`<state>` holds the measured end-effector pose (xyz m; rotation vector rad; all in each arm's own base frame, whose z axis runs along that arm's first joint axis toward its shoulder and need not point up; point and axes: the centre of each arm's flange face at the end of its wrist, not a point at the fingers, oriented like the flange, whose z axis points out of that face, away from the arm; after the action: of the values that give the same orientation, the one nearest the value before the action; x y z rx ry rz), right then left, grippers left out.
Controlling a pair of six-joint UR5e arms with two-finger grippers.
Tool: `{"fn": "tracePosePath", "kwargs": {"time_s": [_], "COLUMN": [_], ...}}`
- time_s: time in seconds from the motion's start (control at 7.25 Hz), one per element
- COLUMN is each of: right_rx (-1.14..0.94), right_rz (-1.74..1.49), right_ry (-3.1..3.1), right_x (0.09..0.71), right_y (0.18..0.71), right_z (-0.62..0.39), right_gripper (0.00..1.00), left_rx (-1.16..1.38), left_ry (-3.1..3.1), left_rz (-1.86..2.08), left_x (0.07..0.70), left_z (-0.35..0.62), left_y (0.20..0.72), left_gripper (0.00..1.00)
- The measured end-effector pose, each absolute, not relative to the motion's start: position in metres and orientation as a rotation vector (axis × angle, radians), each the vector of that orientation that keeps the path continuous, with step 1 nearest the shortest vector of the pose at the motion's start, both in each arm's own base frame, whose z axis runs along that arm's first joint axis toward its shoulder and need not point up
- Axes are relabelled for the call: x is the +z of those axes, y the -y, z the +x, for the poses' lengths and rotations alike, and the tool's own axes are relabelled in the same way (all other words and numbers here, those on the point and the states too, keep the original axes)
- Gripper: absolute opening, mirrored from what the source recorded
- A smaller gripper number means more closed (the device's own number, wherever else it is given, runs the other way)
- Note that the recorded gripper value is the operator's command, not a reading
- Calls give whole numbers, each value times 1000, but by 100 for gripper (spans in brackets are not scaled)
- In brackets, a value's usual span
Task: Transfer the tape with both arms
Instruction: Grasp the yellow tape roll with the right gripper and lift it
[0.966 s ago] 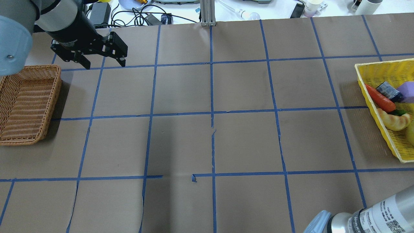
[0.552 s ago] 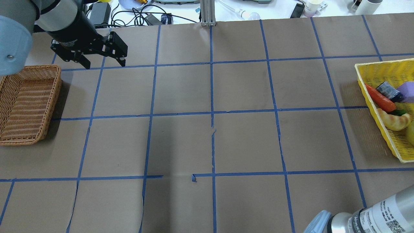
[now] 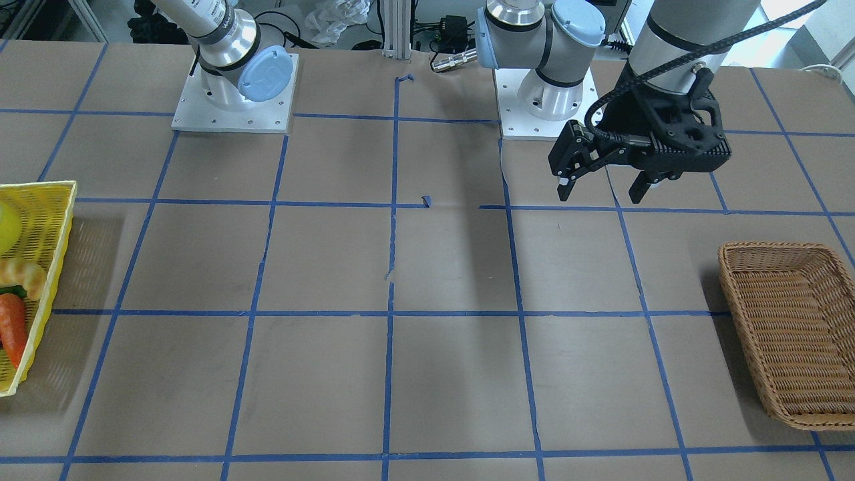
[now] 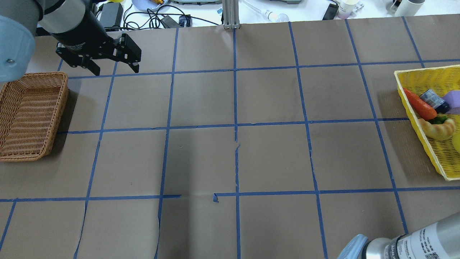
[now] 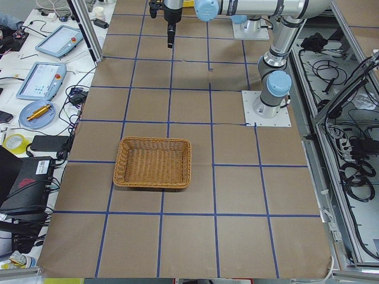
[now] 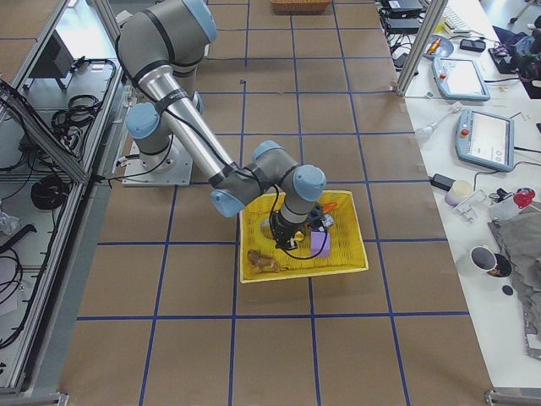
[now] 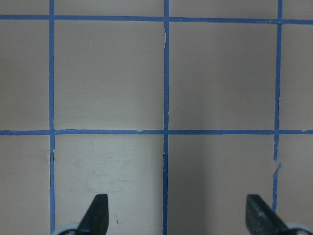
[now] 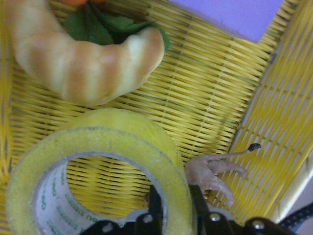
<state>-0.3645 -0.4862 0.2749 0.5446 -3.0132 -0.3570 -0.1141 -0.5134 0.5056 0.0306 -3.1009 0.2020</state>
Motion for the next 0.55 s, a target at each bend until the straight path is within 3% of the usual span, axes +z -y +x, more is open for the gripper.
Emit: {"fn": "tracePosePath", "kwargs": {"time_s": [0.55], "right_rx": [-259], "right_rz": [402], "right_ry": [3131], "right_x": [373], "right_y": [520], "right_z": [-262], "right_gripper": [0], "left_rx": [196], "left_ry": [3094], "left_rz": [37], "left_x": [506], "left_z": [-113], "left_y": [512], "left_gripper": [100]}}
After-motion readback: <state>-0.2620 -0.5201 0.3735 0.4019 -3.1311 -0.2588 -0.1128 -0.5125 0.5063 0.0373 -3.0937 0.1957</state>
